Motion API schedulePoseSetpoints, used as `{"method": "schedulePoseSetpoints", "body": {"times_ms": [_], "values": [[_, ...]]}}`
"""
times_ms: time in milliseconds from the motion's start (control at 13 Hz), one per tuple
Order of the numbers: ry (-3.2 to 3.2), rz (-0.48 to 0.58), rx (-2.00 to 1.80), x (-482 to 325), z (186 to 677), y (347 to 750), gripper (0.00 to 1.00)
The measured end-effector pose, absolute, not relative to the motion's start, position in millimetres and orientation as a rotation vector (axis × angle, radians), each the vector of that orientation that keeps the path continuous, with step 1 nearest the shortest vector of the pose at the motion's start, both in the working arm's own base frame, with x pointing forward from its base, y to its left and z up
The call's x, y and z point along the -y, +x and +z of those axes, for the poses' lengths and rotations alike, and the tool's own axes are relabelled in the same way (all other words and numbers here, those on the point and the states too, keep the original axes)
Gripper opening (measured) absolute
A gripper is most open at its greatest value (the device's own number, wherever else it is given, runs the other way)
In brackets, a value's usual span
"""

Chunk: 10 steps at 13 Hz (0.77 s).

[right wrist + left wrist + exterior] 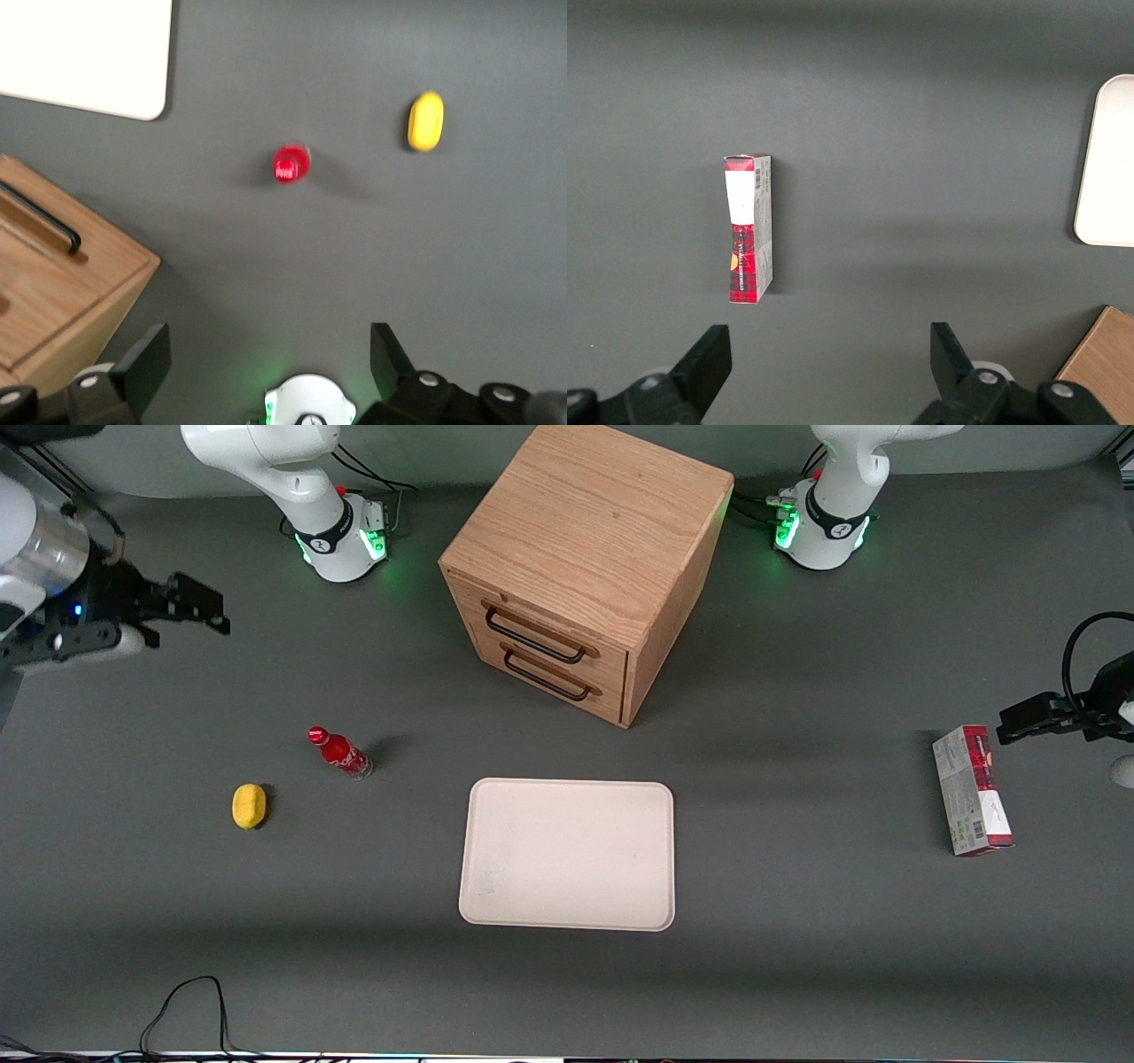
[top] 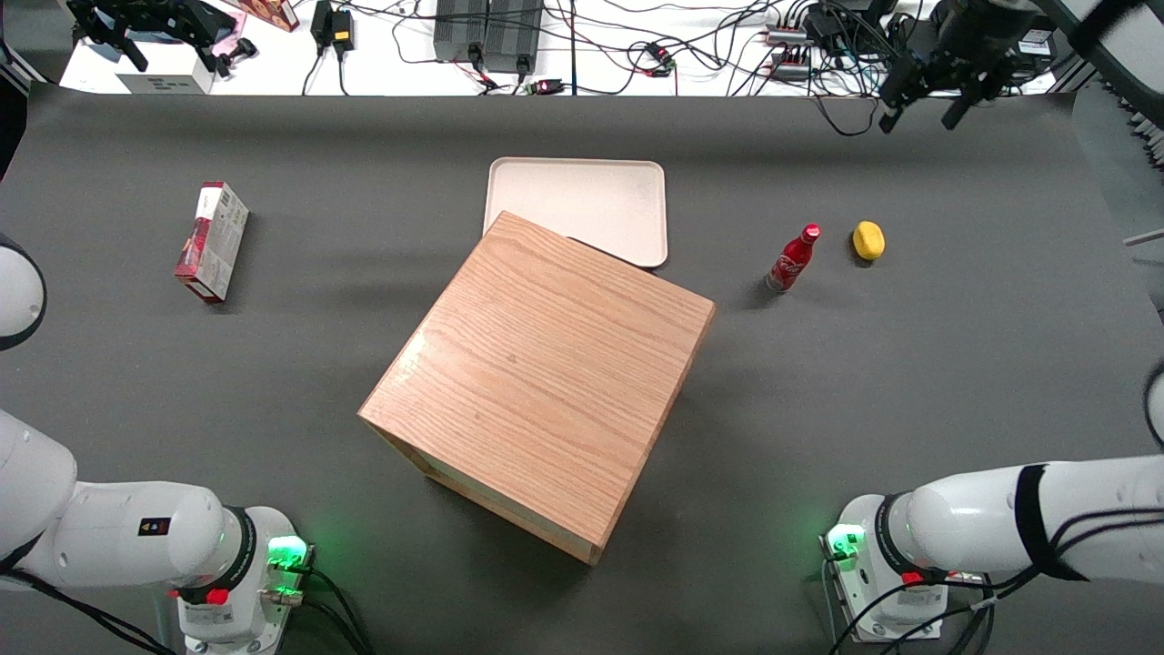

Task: Place coke bottle on tray
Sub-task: 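Move the open right gripper down over the red Coca-Cola bottle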

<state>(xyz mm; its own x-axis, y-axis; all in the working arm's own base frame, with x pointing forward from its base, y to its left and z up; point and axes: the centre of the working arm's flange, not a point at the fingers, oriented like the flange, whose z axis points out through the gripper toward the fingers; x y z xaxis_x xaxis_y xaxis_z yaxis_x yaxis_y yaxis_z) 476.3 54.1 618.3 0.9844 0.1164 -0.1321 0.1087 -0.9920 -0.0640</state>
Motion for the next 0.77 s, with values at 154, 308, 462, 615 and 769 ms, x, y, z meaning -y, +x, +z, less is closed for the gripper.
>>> {"method": "schedulePoseSetpoints", "body": {"times_ms": [154, 308, 462, 615, 769], "values": [[-3.073, 0.194, 0.171, -51, 611, 446, 1.00], [-3.074, 0.167, 0.166, -49, 595, 434, 1.00], [-3.075, 0.154, 0.161, -49, 578, 435, 1.00], [-3.076, 0.121, 0.155, -49, 558, 439, 1.00], [-3.076, 0.084, 0.146, -49, 527, 445, 1.00]]}}
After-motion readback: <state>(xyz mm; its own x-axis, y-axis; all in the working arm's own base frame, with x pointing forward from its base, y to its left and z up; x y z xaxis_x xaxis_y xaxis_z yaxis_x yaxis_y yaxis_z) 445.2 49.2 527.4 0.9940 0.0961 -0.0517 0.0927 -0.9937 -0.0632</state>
